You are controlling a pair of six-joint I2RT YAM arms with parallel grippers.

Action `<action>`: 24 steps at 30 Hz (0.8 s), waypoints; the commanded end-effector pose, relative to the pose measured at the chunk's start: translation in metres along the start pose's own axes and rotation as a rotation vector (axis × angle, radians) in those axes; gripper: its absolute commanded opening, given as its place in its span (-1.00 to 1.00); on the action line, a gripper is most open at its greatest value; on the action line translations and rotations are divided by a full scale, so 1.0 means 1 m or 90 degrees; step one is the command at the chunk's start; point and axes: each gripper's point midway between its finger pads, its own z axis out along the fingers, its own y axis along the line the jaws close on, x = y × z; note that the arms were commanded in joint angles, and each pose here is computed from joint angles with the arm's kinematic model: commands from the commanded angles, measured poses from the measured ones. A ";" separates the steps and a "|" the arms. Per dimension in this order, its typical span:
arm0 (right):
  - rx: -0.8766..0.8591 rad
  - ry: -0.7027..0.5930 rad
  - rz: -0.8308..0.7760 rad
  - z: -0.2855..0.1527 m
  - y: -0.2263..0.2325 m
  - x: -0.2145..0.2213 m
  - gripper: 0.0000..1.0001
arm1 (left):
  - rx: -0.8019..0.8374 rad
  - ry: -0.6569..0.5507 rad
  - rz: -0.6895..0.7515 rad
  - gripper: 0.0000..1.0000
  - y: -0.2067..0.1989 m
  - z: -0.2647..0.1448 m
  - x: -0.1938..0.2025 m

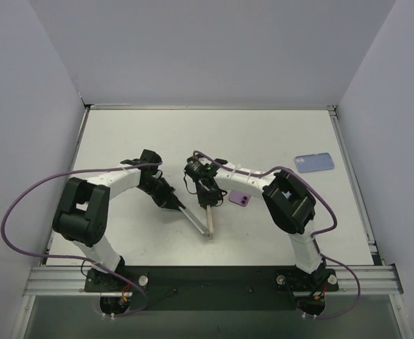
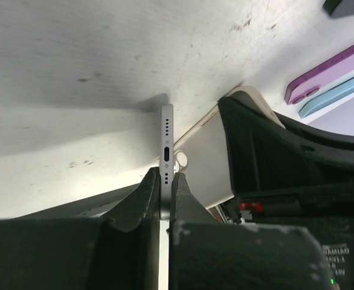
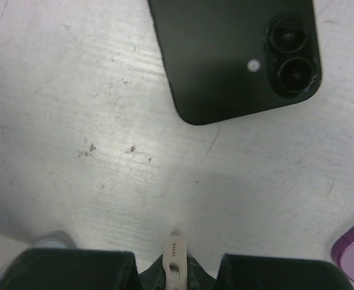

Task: Take the phone out of the phone case
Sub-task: Remove the phone case from the phone, then place the phone case at the center of the board.

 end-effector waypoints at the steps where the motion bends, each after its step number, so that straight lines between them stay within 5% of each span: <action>1: 0.080 -0.049 0.032 0.003 -0.045 -0.023 -1.00 | 0.029 -0.054 0.010 -1.00 -0.012 -0.045 -0.015; 9: 0.011 -0.118 0.132 -0.045 -0.072 -0.082 -1.00 | 0.161 -0.175 0.037 -1.00 -0.040 -0.123 -0.057; 13: -0.096 -0.149 0.225 -0.057 -0.090 -0.122 -1.00 | 0.326 -0.205 0.149 -1.00 -0.081 -0.152 -0.068; 18: -0.174 -0.219 0.384 -0.048 -0.140 -0.189 -1.00 | 0.376 -0.248 0.266 -1.00 -0.096 -0.162 -0.079; 24: -0.204 -0.279 0.559 -0.019 -0.219 -0.252 -1.00 | 0.410 -0.198 0.347 -1.00 -0.097 -0.150 -0.068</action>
